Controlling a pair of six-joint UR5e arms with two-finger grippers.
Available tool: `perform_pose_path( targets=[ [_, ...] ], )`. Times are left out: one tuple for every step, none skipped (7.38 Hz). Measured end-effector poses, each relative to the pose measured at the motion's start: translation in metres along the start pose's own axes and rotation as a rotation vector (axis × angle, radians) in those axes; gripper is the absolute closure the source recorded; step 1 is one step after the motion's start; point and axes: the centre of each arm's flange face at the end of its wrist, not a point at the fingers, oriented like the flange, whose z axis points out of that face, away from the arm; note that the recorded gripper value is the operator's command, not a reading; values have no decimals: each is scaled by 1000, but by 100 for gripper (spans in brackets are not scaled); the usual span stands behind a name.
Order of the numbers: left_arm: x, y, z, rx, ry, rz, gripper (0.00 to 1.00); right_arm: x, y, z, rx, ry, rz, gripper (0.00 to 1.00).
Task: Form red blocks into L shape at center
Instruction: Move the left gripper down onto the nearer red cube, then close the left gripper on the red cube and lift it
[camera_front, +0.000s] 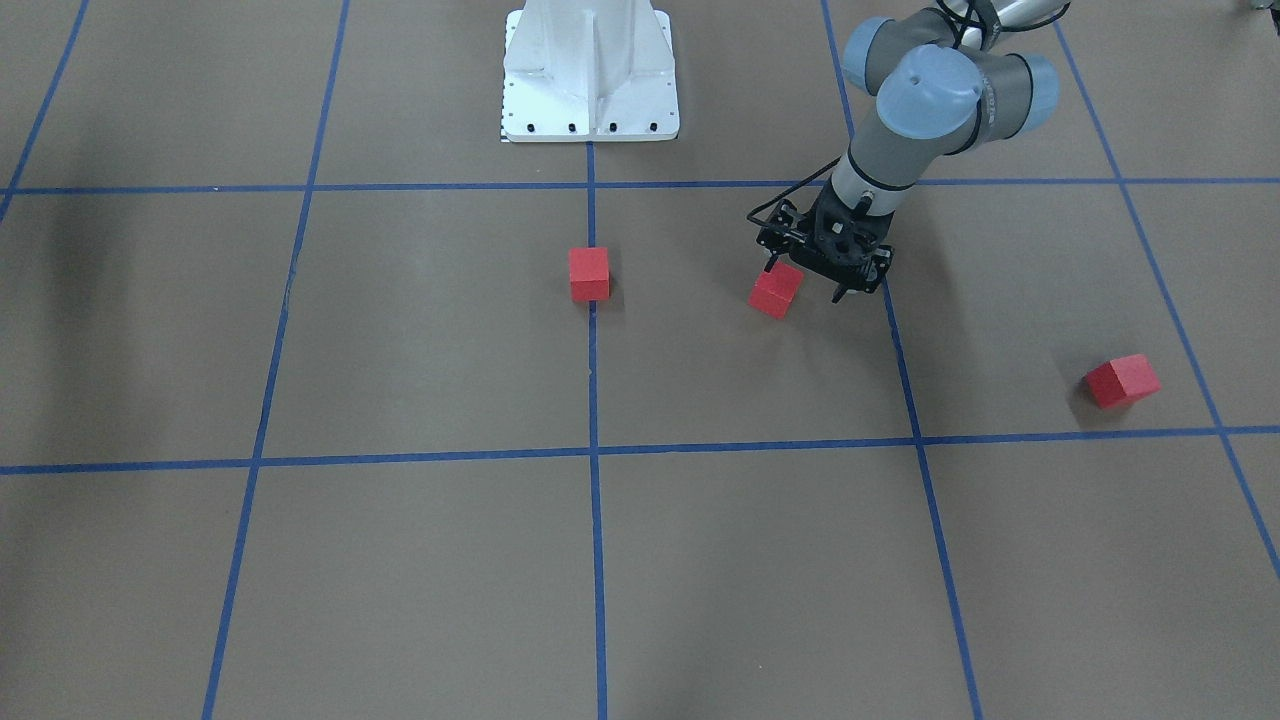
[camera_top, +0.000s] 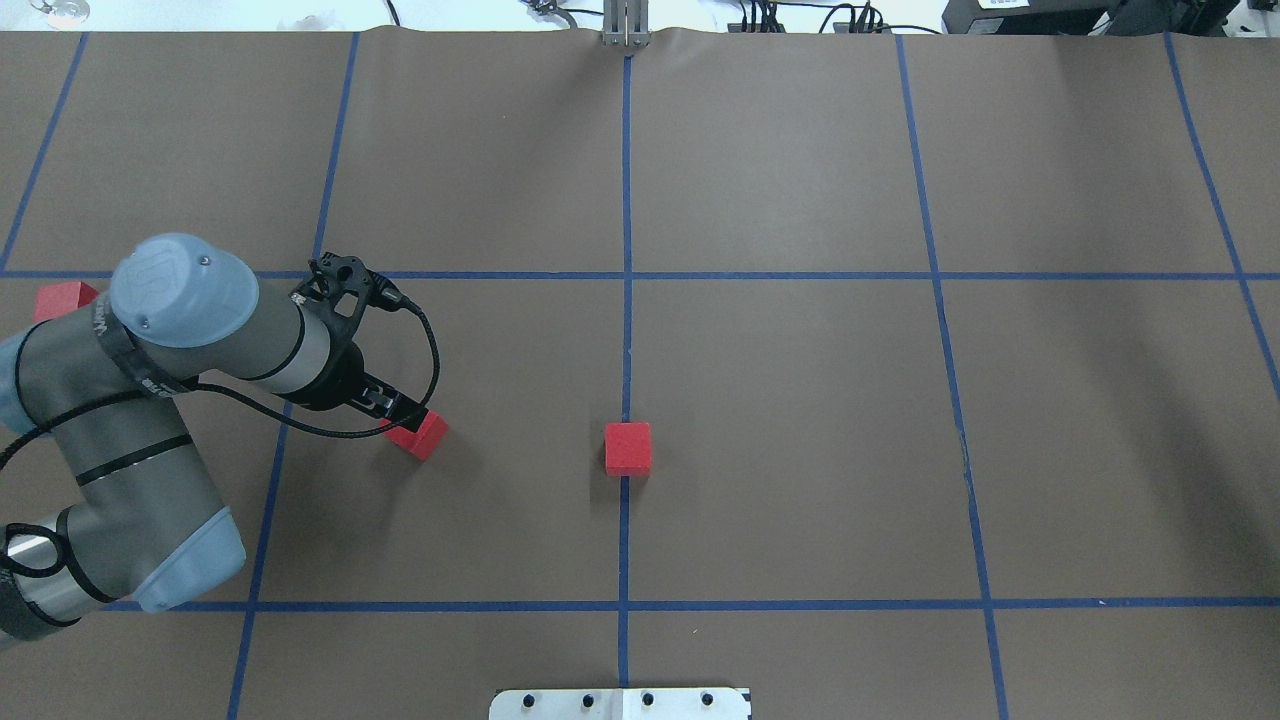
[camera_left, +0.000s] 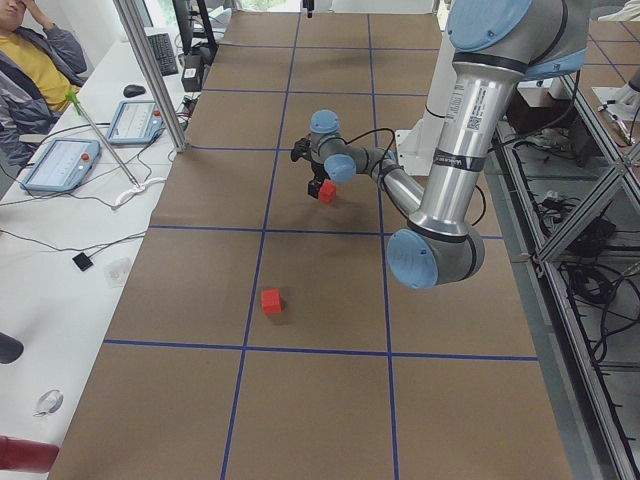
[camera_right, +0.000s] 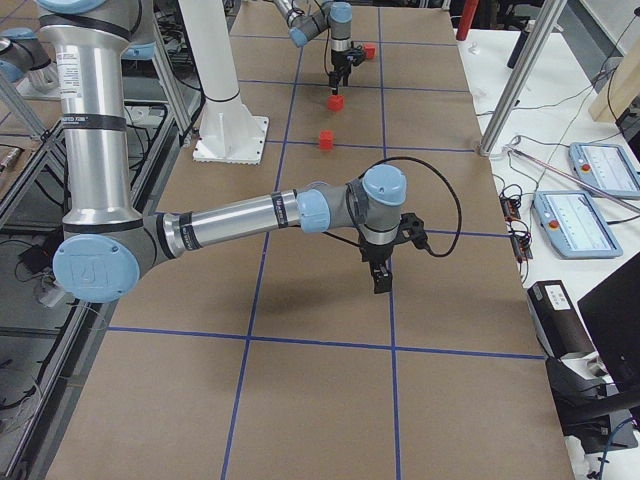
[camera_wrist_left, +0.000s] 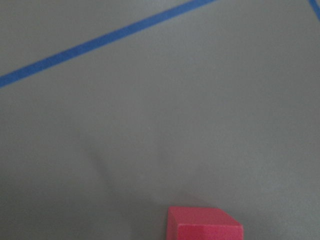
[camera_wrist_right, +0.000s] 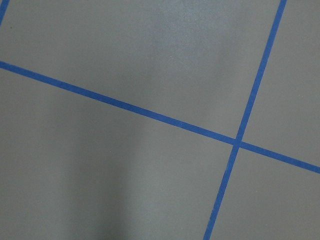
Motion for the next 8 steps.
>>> perform_pose_path(
  targets=[
    [14, -4, 3, -28, -20, 0, 2, 0, 0, 0, 0, 0, 0, 1],
    [27, -7, 5, -48, -28, 4, 2, 0, 0, 0, 0, 0, 0, 1],
    [34, -7, 6, -56, -30, 8, 3, 0, 0, 0, 0, 1, 0, 1],
    [36, -7, 7, -61, -32, 12, 3, 0, 0, 0, 0, 1, 0, 1],
    [36, -7, 9, -65, -33, 19, 3, 0, 0, 0, 0, 0, 0, 1],
    [35, -7, 11, -69, -35, 31, 3, 0, -1, 0, 0, 0, 0, 1],
    [34, -7, 13, -72, -36, 36, 3, -1, -1, 0, 1, 0, 0, 1],
    [34, -7, 14, -74, -37, 38, 3, -1, -1, 0, 2, 1, -1, 1]
  ],
)
